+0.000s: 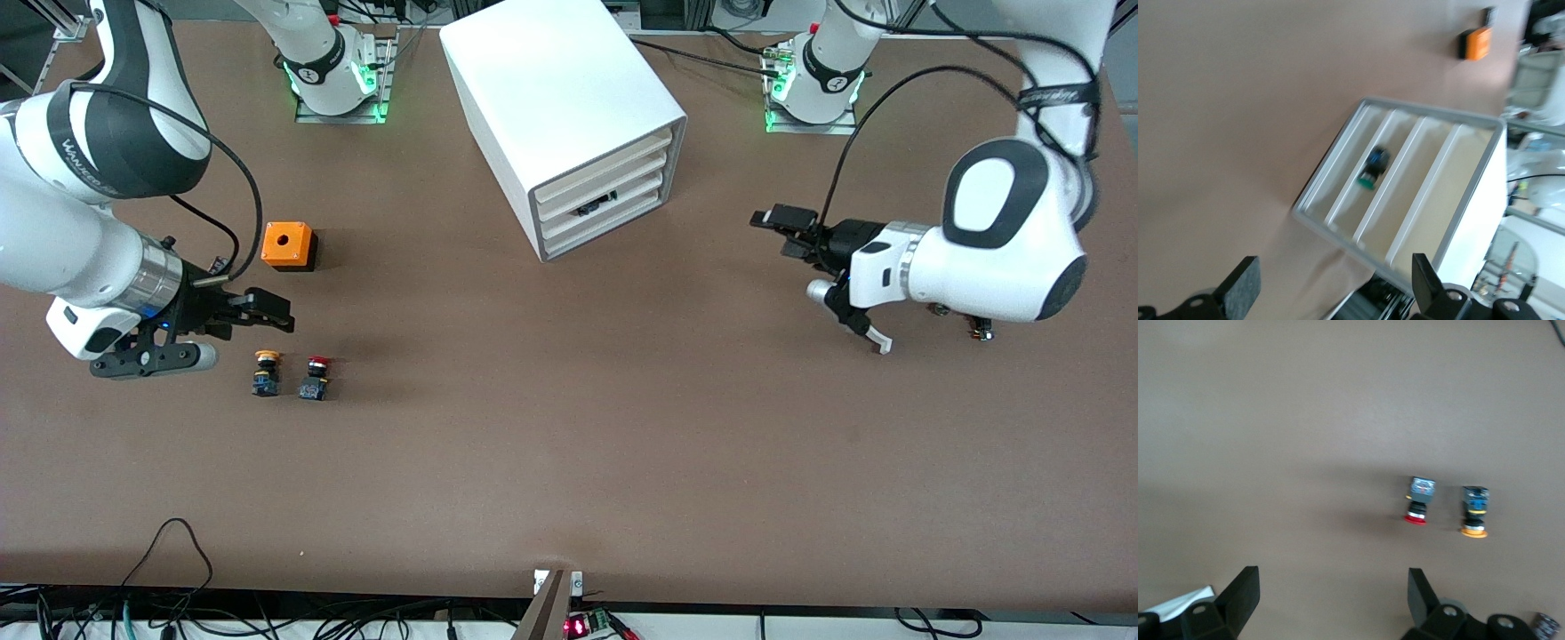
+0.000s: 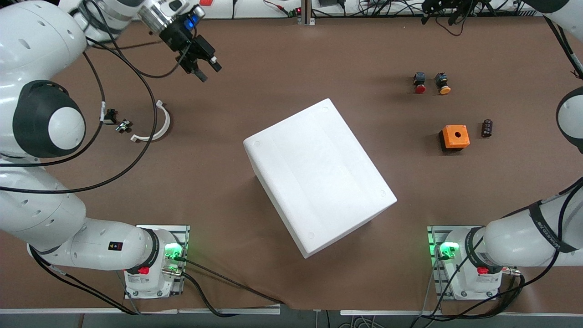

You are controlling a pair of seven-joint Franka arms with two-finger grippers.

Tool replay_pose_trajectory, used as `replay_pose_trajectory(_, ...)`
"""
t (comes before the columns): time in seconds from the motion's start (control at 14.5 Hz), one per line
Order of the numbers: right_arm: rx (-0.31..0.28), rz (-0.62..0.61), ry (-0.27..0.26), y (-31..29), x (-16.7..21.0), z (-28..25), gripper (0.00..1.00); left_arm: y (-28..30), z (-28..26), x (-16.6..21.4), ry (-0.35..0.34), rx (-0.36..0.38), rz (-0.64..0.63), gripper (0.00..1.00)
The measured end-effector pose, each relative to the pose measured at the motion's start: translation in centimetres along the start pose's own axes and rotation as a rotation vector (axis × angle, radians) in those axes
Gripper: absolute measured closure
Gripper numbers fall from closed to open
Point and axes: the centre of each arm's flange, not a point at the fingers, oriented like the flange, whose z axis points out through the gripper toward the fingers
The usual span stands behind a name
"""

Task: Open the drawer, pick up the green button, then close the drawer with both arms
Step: 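Grasp the white drawer's handle with the left gripper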

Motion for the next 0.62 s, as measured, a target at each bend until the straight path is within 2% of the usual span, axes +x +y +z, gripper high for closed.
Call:
replay_pose_trajectory(0.14, 0.022, 0.048, 0.009, -2.0, 0.5, 0.1, 0.01, -2.7, 3.1, -0.4, 0.054, -0.09, 0.055, 0.0)
replay_pose_trajectory(0.28, 0.028, 0.104, 0.015, -4.6, 0.5, 0.0, 0.01, -4.9, 5.7, -1.1, 0.092, -0.136, 0.089, 0.0)
replay_pose_trajectory(0.41, 0.033, 0.172, 0.017, -7.2, 0.1, 0.0, 0.01, -5.9, 8.1, -1.7, 0.104, -0.149, 0.102, 0.01)
replay_pose_trajectory(0.62, 0.04, 0.318, 0.012, -11.4, -0.8, 0.1, 0.01, -6.9, 11.3, -2.1, 0.144, -0.124, 0.148, 0.02)
